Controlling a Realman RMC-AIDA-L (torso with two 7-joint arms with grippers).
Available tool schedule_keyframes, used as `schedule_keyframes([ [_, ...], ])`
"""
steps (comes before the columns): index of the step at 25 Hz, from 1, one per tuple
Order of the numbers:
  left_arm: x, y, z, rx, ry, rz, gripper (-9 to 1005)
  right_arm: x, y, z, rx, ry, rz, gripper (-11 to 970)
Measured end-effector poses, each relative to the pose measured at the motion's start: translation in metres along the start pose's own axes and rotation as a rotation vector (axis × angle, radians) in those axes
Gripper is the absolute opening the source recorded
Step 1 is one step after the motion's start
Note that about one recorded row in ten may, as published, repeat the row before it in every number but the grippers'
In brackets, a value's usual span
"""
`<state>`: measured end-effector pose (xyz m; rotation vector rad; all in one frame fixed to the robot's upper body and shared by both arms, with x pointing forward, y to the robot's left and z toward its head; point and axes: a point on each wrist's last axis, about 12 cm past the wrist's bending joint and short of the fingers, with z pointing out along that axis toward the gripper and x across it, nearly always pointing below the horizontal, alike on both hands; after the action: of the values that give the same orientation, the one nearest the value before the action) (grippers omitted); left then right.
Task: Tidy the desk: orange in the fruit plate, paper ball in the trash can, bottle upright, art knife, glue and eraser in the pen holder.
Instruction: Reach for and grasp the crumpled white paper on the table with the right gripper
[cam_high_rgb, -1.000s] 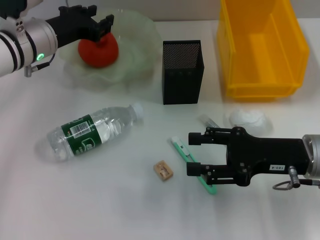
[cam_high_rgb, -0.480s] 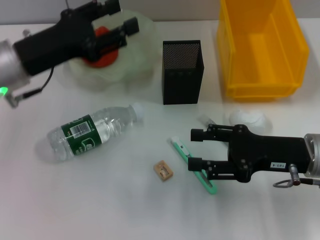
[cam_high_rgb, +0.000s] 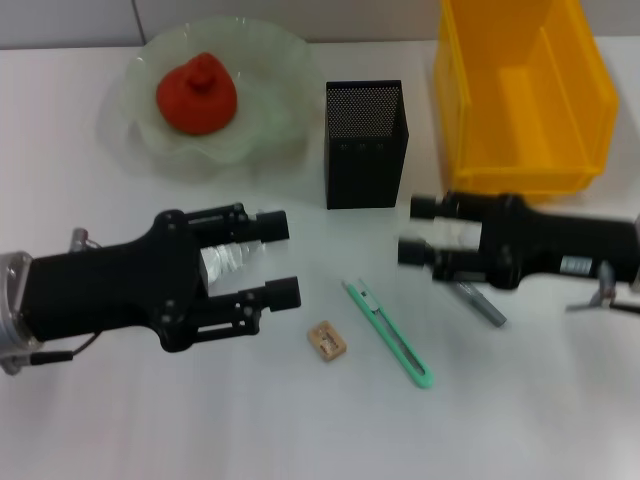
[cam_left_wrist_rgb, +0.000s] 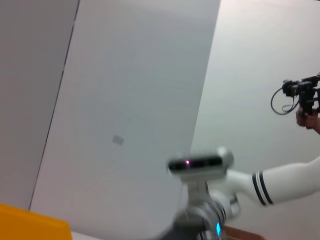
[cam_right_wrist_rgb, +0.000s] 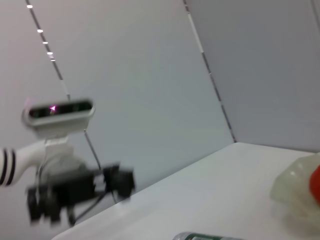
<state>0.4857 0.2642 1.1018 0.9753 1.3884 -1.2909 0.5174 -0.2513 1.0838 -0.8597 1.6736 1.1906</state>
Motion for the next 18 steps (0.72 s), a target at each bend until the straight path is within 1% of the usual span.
schedule_keyframes([
  [1,0.007,-0.001,0.001,-0.007,0.000,-0.015,666,-0.009,-0.002,-0.001,0.006,0.006,0.004,731],
  [3,0.009,-0.001,0.001,-0.010,-0.001,-0.018,664,-0.028,-0.005,-0.003,0.021,0.029,0.031,731],
  [4,0.010,-0.001,0.001,-0.014,-0.001,-0.019,663,-0.041,-0.007,-0.004,0.029,0.053,0.044,731],
  [5,0.010,-0.001,0.001,-0.014,-0.001,-0.019,663,-0.052,-0.007,-0.004,0.028,0.089,0.040,731],
  [7,0.010,-0.001,0.001,-0.014,-0.001,-0.019,664,-0.074,-0.006,-0.005,0.025,0.189,0.041,731],
  [8,0.010,-0.001,0.001,-0.014,-0.001,-0.019,665,-0.087,-0.006,-0.005,0.040,0.262,0.049,731],
  [9,0.011,0.000,0.001,-0.021,0.001,-0.019,665,-0.098,-0.005,-0.005,0.069,0.329,0.052,732],
  [11,0.011,0.000,0.001,-0.021,0.001,-0.019,666,-0.119,-0.006,-0.005,0.162,0.453,0.079,732],
  [13,0.014,0.000,0.003,-0.021,0.010,-0.024,667,-0.134,-0.007,-0.003,0.263,0.580,0.114,732],
  [14,0.015,0.000,0.004,-0.018,0.011,-0.029,668,-0.136,-0.007,-0.003,0.283,0.610,0.120,732],
  [15,0.016,-0.001,0.006,-0.008,0.017,-0.034,668,-0.141,-0.008,-0.001,0.321,0.686,0.131,732],
  [17,0.016,-0.001,0.006,-0.008,0.017,-0.034,669,-0.143,-0.009,0.005,0.369,0.795,0.139,732],
  [18,0.018,-0.002,0.010,0.015,0.034,-0.040,669,-0.140,-0.010,0.010,0.387,0.848,0.139,732],
])
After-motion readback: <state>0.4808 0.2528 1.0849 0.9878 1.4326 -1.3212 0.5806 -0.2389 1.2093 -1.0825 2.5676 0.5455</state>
